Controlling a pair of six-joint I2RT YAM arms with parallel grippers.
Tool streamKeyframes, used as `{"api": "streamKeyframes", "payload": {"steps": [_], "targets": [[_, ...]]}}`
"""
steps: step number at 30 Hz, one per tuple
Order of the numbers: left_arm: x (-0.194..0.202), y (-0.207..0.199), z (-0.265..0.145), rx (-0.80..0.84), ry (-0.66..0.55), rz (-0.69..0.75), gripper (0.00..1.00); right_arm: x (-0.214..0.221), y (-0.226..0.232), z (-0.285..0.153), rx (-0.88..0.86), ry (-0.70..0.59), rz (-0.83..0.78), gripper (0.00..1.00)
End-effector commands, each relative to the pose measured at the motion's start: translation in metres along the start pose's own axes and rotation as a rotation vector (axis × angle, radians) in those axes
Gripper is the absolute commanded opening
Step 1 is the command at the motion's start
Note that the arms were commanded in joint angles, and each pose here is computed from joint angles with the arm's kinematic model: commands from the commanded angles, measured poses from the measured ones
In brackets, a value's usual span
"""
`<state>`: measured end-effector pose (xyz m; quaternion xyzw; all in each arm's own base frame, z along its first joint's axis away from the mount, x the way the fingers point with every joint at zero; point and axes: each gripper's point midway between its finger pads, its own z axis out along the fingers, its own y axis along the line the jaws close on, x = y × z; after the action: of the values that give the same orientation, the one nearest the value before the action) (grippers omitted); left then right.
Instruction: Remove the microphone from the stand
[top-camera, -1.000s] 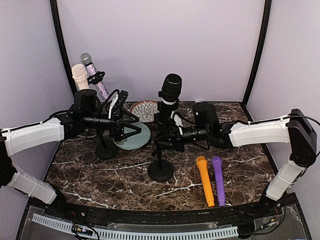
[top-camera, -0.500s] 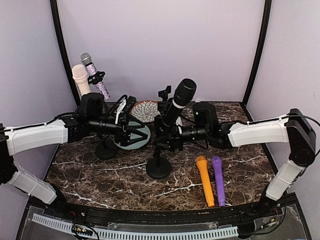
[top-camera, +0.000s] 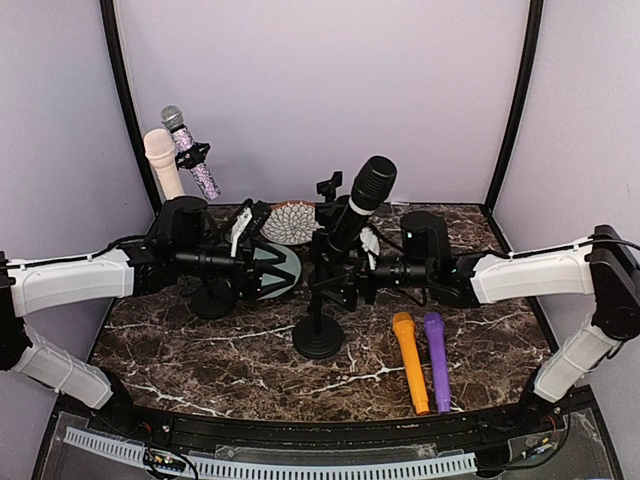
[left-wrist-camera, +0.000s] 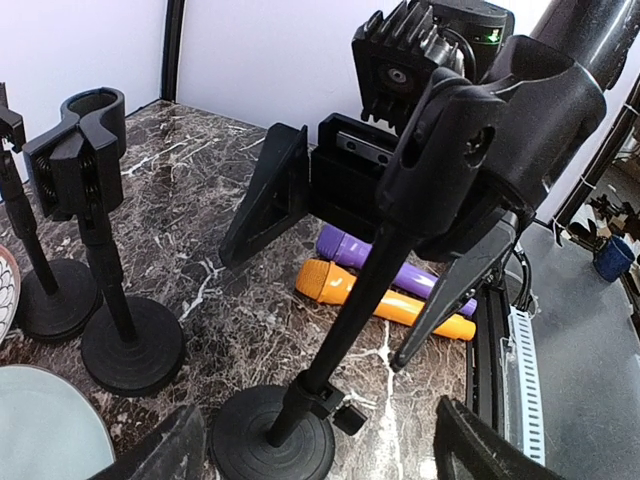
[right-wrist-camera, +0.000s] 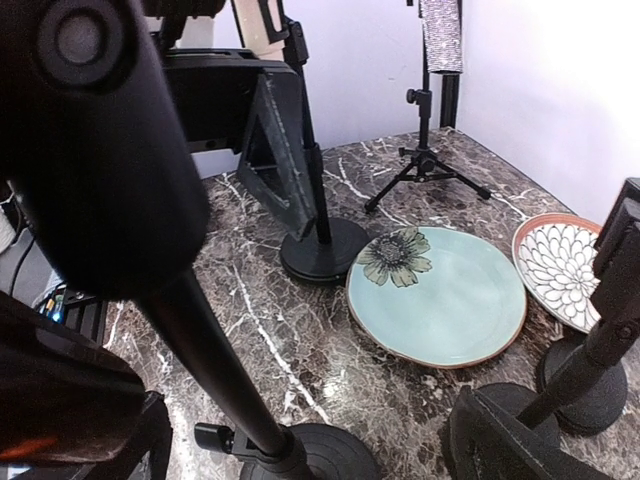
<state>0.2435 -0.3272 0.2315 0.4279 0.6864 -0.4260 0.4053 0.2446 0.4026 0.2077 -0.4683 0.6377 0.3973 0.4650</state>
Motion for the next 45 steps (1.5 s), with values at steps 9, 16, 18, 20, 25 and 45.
{"api": "streamKeyframes", "payload": {"steps": [9,16,18,20,25,45], "targets": [[-0.008,-0.008,-0.004,-0.081,-0.080,-0.071,0.80,-0.017,-0.040,-0.056,0.252,-0.166,0.139,0.99],[-0.010,-0.013,-0.003,-0.091,-0.146,-0.187,0.80,-0.040,-0.031,-0.103,0.318,-0.271,0.191,0.98],[-0.008,-0.014,-0.001,-0.100,-0.145,-0.205,0.79,-0.053,-0.024,-0.112,0.293,-0.314,0.212,0.98],[-0.006,-0.014,0.001,-0.111,-0.144,-0.221,0.79,-0.067,-0.014,-0.117,0.269,-0.351,0.217,0.98],[-0.001,-0.015,0.004,-0.110,-0.149,-0.270,0.78,-0.090,0.008,-0.116,0.225,-0.385,0.184,0.98],[0.010,-0.011,0.009,-0.138,-0.130,-0.357,0.77,-0.114,0.043,-0.078,0.215,-0.373,0.053,0.96]]}}
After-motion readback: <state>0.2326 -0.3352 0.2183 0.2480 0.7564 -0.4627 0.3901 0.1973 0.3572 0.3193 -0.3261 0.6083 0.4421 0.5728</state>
